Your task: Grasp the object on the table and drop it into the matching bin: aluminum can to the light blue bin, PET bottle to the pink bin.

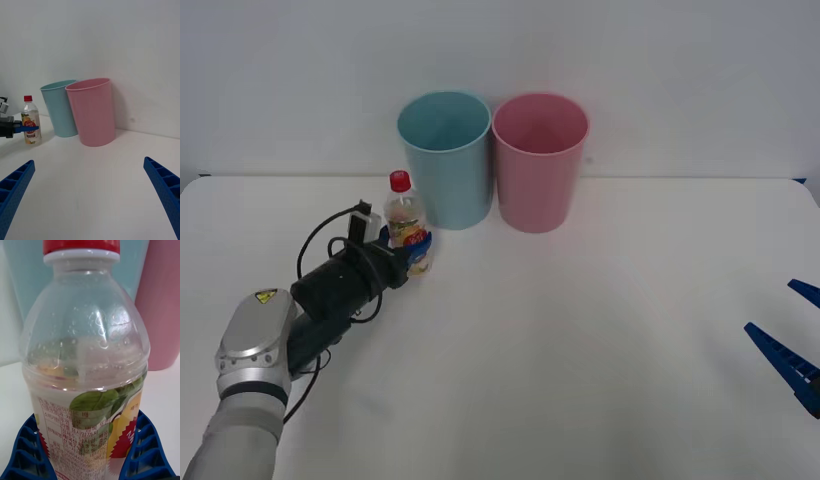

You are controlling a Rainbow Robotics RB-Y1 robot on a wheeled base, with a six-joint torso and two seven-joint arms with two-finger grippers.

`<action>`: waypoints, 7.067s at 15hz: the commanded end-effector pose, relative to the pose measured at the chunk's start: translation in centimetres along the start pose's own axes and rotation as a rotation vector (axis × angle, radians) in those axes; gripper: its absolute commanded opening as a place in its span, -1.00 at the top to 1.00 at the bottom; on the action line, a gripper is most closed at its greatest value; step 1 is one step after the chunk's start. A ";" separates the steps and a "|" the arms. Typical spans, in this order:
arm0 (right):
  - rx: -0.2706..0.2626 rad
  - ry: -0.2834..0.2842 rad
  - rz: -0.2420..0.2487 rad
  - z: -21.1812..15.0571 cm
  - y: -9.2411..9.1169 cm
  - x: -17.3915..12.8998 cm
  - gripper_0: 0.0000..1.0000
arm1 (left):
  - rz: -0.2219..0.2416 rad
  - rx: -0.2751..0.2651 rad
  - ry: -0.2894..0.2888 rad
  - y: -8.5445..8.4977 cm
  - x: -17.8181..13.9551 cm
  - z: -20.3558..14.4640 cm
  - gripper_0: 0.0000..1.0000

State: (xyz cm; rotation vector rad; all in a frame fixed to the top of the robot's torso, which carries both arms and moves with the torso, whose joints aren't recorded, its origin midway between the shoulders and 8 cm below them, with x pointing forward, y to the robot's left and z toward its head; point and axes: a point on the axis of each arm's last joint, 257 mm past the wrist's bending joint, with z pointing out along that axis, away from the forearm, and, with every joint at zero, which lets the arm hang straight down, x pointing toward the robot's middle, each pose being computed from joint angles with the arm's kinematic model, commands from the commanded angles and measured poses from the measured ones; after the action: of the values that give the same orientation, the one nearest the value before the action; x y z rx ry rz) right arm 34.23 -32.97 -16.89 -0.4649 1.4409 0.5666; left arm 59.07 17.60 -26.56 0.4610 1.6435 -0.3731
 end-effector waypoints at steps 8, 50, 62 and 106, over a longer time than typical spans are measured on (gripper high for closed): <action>0.000 0.000 0.000 0.0 0.0 0.0 -1.00 | -0.058 0.034 -0.066 3.7 -2.9 -3.1 1.00; 0.000 0.000 0.000 0.0 0.0 0.0 -1.00 | -0.010 0.146 -0.313 -10.2 -31.0 8.0 1.00; 0.000 0.000 0.000 0.0 0.0 0.0 -1.00 | 0.015 0.204 -0.171 -15.5 -31.8 15.8 1.00; 0.000 0.000 0.000 0.0 0.0 0.0 -1.00 | 0.111 0.200 -0.194 1.8 -17.6 -14.7 -1.00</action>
State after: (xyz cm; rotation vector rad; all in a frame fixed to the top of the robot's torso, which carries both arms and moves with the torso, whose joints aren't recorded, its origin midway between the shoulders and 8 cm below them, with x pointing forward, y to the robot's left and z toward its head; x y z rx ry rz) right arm 34.23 -32.97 -16.89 -0.4649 1.4410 0.5666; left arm 49.36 24.33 -6.96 0.6402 1.3931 -0.5005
